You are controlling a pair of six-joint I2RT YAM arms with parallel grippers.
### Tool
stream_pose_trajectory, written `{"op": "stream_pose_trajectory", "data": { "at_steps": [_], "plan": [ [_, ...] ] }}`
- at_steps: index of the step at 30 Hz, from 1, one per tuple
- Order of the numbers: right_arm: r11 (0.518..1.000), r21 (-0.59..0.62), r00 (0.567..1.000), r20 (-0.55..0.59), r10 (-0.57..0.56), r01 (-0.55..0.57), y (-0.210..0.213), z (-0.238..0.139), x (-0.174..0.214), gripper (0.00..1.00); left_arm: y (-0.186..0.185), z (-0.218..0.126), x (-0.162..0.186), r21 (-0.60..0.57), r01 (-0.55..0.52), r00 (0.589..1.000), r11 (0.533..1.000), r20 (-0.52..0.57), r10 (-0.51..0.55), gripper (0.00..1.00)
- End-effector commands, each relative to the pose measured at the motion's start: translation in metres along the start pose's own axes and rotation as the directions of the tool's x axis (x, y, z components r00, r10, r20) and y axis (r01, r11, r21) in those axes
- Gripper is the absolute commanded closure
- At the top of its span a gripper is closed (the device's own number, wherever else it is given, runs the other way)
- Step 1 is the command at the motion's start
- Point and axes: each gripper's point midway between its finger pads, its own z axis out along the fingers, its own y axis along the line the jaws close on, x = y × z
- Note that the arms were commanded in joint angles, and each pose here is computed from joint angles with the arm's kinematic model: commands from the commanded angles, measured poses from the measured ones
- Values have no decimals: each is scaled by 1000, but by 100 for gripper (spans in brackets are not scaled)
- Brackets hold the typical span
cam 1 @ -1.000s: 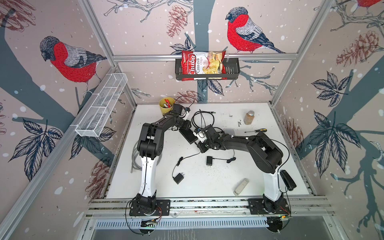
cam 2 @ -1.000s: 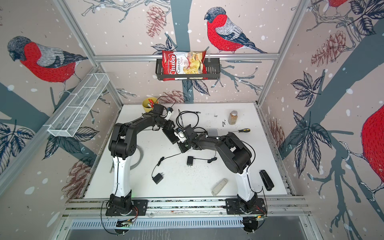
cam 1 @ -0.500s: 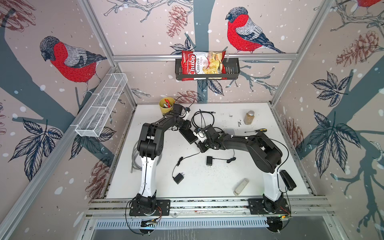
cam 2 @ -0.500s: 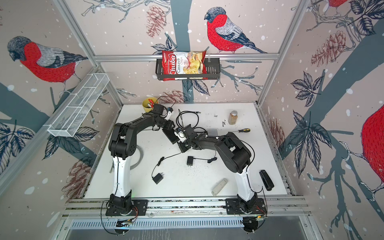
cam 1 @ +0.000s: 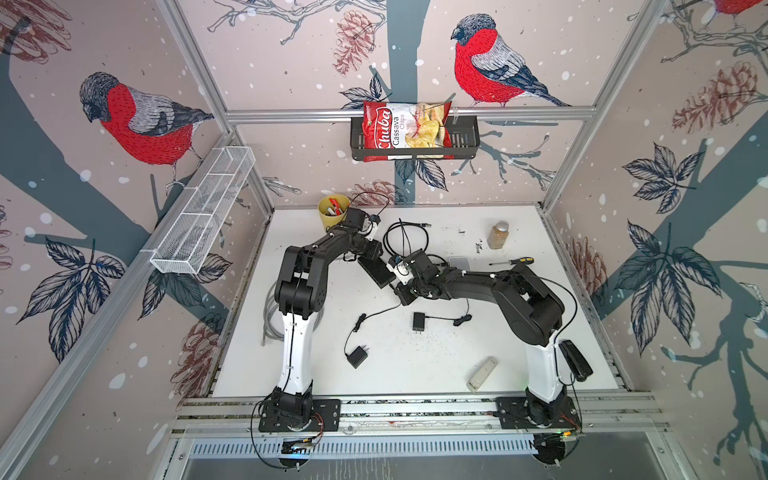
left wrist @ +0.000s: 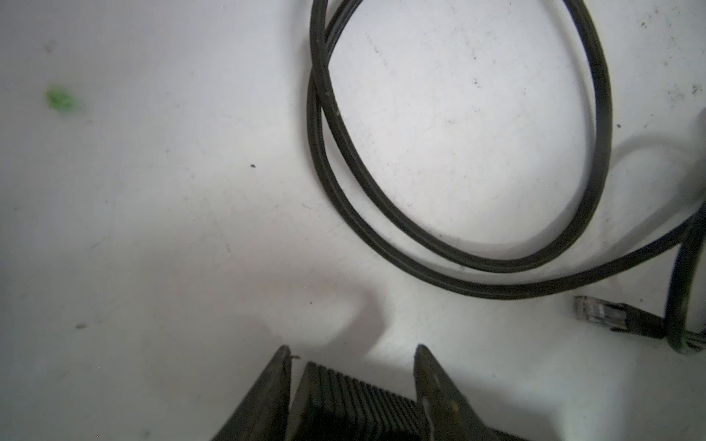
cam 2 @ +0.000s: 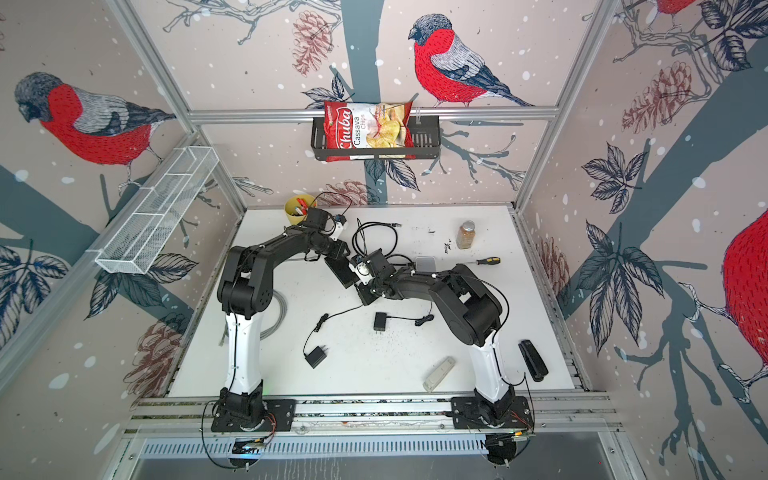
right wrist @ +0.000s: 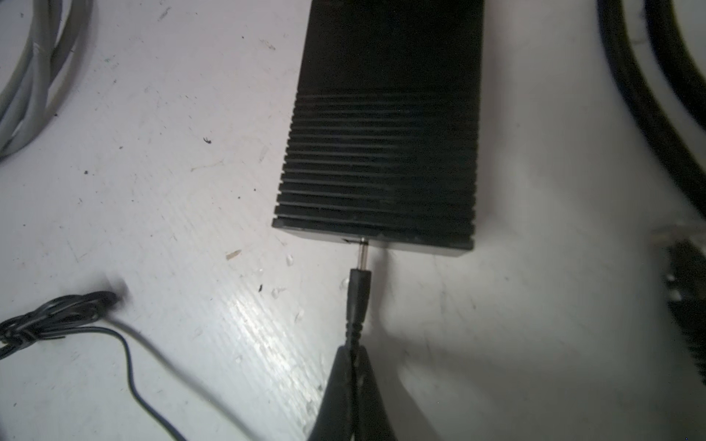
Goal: Insert the plug into the switch port
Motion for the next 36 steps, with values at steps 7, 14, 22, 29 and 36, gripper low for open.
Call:
{"op": "stream_pose_trajectory", "data": {
  "at_steps": [7,14,22,29,36],
  "plan": [
    [1000,8,999,32,13,-14,-3,1,-11,99,-10,0,3,25,7,1000,1000,-12,-7,50],
    [1000,7,999,45,21,-21,-3,0,-15,99,-12,3,6,24,35,999,999,-25,-34,50],
    [999,-10,998,58,32,-32,1,1,-20,99,-7,7,18,-2,130,990,991,-54,-130,51],
    [999,-16,997,71,41,-40,2,2,-26,99,-11,5,19,10,134,989,991,-59,-134,52],
    [998,-13,994,89,56,-55,1,1,-31,99,-14,6,25,16,158,985,987,-75,-157,53]
  ]
}}
